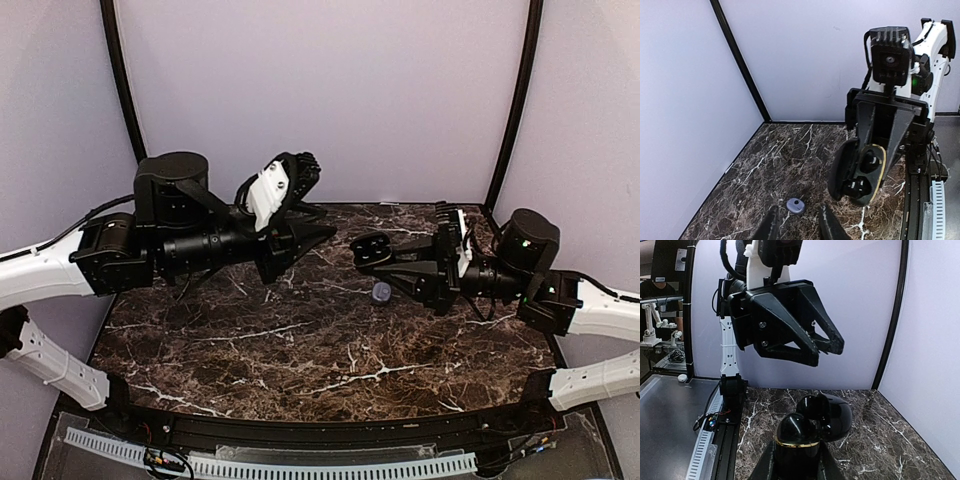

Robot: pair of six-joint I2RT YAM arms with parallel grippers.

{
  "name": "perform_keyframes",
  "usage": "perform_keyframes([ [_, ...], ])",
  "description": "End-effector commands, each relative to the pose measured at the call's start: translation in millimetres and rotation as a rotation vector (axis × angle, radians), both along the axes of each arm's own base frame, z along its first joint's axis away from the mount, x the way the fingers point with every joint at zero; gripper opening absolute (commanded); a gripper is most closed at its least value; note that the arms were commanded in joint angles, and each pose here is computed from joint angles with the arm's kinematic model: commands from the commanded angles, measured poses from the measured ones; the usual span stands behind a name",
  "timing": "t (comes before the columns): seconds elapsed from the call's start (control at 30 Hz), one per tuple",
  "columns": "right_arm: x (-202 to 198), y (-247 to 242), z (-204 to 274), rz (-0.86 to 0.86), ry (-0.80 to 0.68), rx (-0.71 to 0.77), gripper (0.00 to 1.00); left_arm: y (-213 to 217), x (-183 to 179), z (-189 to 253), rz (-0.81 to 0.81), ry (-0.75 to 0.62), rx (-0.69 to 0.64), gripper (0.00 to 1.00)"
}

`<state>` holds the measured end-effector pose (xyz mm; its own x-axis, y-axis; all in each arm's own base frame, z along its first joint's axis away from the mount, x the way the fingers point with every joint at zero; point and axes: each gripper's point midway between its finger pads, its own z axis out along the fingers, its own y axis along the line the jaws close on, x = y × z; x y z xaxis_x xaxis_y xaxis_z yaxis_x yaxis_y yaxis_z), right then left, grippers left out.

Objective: Insert the wireless bluetooth earbuds into the charging case
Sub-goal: Adjust the left earbud in the left side groove of the charging case.

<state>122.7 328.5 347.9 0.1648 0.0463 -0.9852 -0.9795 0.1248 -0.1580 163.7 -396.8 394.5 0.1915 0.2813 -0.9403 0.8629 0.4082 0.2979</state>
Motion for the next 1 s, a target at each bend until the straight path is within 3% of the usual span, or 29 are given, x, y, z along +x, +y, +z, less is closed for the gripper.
perform_keyframes([
  [0.0, 3, -5, 12, -0.041, -0.004, 0.043, 0.0, 2, -27, -2, -0.144, 0.034, -0.017, 0.22],
  [0.17, 9, -5, 13, -0.07, -0.006, 0.041, 0.0, -8, -36, -10, -0.204, 0.063, 0.002, 0.19],
  [0.97, 4, -2, 7, -0.037, -0.03, 0.02, 0.0, -26, -12, -4, -0.108, 0.046, -0.021, 0.19],
])
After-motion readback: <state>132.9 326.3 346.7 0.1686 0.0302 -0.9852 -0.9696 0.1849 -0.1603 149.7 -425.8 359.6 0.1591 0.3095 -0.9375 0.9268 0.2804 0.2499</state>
